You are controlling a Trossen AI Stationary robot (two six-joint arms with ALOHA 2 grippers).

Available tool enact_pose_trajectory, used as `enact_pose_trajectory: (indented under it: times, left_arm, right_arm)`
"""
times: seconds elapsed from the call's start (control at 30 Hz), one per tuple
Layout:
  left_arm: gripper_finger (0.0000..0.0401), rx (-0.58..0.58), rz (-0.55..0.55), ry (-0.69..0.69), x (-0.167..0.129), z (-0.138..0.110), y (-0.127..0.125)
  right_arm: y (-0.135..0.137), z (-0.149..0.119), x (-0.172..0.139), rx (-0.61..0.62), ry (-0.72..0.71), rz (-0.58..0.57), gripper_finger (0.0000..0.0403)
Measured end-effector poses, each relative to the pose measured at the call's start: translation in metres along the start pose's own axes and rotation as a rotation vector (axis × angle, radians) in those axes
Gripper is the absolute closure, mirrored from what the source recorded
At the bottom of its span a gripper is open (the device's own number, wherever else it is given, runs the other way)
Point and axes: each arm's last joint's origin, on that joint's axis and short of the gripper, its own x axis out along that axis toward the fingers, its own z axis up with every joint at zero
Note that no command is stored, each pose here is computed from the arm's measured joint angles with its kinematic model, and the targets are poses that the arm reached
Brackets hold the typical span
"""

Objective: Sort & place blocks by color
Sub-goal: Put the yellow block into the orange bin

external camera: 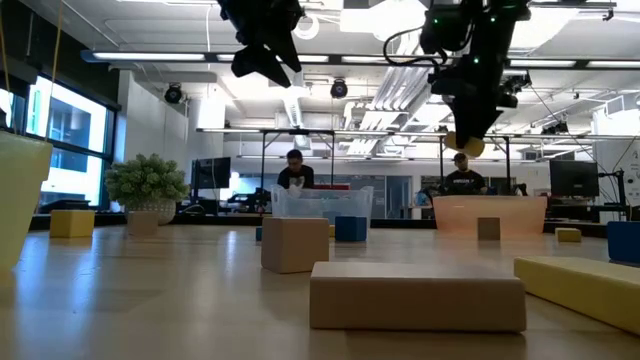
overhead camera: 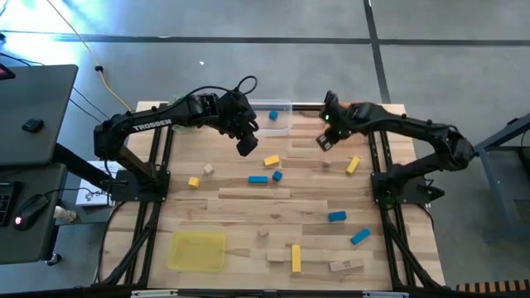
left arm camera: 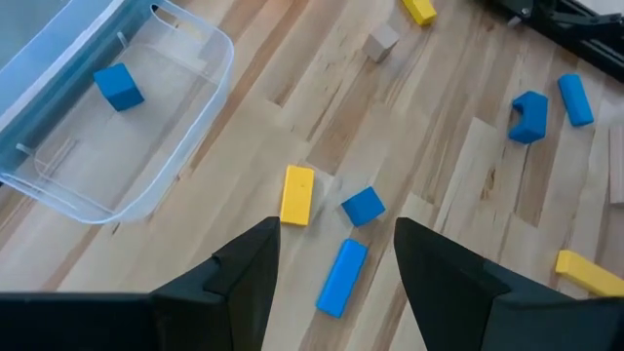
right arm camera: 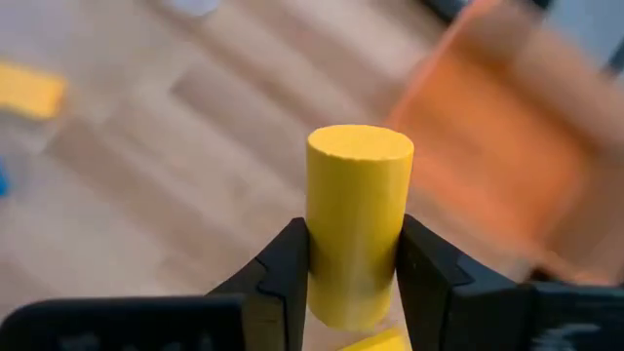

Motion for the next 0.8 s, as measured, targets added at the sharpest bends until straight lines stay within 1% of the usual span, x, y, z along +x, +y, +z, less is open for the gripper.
enact_pose_trajectory:
  times: [0.17, 0.43, 0.53, 0.6, 0.7, 0.8]
  left_arm:
    - [0.0209, -0.026, 0.000, 0.000, 0.000, 0.000, 0.000]
    - [0.0209, -0.077, 0.000, 0.000, 0.000, 0.000, 0.000]
    - [0.0209, -0.078, 0.000, 0.000, 0.000, 0.000, 0.000]
    - [0.0209, -0.079, 0.000, 0.000, 0.000, 0.000, 0.000]
    - [0.0209, -0.079, 0.000, -0.001, 0.000, 0.000, 0.000]
    - [0.0209, -0.086, 0.001, -0.001, 0.000, 0.000, 0.000]
  right_arm:
    - [-0.034, 0.016, 0.004, -0.002, -0.056, -0.096, 0.0308]
    - [-0.082, 0.033, 0.010, 0.052, -0.148, -0.169, 0.0308]
    - [-0.094, 0.036, 0.011, 0.076, -0.174, -0.172, 0.0308]
    - [-0.100, 0.037, 0.015, 0.094, -0.192, -0.151, 0.0308]
    - [-0.106, 0.032, 0.025, 0.121, -0.186, -0.125, 0.0308]
    - [-0.110, 0.022, 0.037, 0.156, -0.143, -0.127, 0.0308]
